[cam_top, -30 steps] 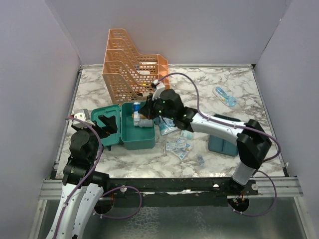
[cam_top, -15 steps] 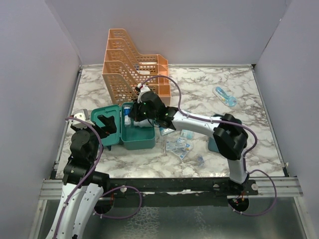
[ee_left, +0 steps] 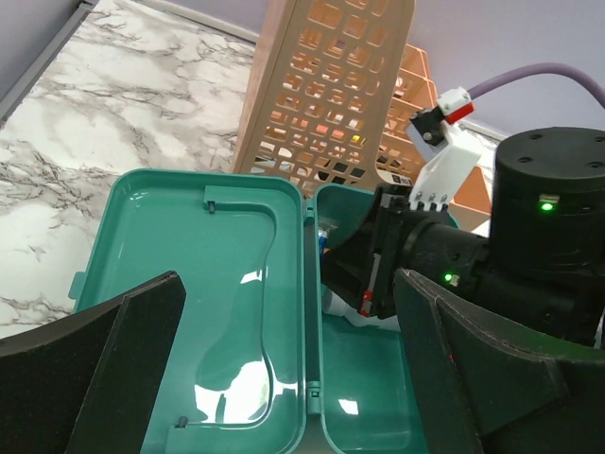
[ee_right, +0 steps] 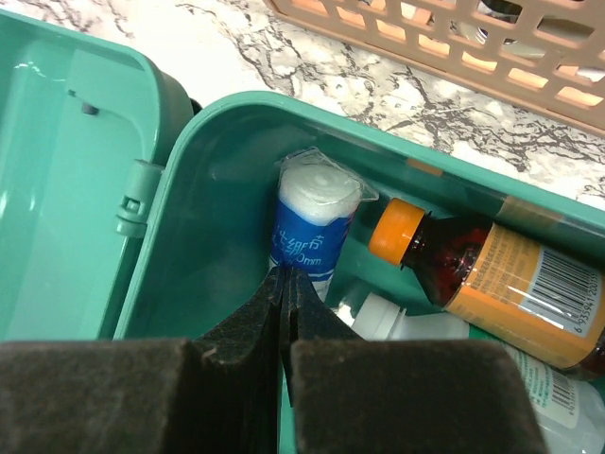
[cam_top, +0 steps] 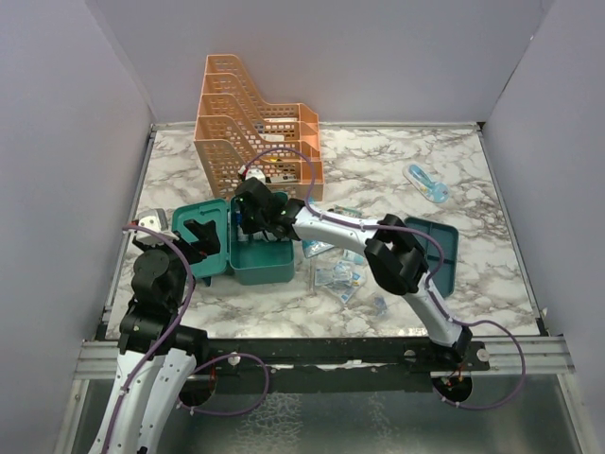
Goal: Organize the medicine kit
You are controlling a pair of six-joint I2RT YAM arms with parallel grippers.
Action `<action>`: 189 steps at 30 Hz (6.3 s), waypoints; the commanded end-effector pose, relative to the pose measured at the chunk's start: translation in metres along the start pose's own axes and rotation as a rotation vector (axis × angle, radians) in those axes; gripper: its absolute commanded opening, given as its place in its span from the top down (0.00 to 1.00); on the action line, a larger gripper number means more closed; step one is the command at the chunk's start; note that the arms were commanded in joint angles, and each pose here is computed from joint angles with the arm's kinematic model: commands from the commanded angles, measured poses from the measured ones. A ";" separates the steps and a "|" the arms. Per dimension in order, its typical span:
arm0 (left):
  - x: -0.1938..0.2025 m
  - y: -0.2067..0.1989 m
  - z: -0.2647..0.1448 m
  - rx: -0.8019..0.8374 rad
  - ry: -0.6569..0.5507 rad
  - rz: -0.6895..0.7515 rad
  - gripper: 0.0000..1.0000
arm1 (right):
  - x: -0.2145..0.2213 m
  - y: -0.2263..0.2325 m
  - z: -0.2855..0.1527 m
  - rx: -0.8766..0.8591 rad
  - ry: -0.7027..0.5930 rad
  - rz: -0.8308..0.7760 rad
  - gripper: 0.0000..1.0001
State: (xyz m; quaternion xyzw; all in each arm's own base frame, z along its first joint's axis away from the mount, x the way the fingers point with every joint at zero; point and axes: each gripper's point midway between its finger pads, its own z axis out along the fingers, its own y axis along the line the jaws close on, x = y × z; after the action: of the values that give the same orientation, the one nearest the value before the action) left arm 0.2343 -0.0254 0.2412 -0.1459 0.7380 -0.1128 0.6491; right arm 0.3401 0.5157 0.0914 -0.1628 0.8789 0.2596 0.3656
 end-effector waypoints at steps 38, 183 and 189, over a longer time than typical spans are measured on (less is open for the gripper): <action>-0.005 0.001 -0.004 0.008 -0.030 0.006 0.04 | -0.030 -0.010 -0.011 0.172 -0.105 -0.014 0.69; -0.007 -0.026 -0.015 0.052 0.112 -0.169 0.17 | -0.048 0.034 -0.198 -0.761 -0.315 -0.626 0.99; -0.016 -0.016 -0.023 0.001 0.093 -0.155 0.17 | -0.022 0.036 -0.183 -0.831 -0.218 -0.725 0.99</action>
State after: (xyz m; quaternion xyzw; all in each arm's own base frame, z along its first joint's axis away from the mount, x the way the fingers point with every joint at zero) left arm 0.2195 -0.0508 0.2518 -0.1734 0.7645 -0.1968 0.5889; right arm 0.2459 0.4359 0.2324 -0.4981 0.5920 0.4538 0.4422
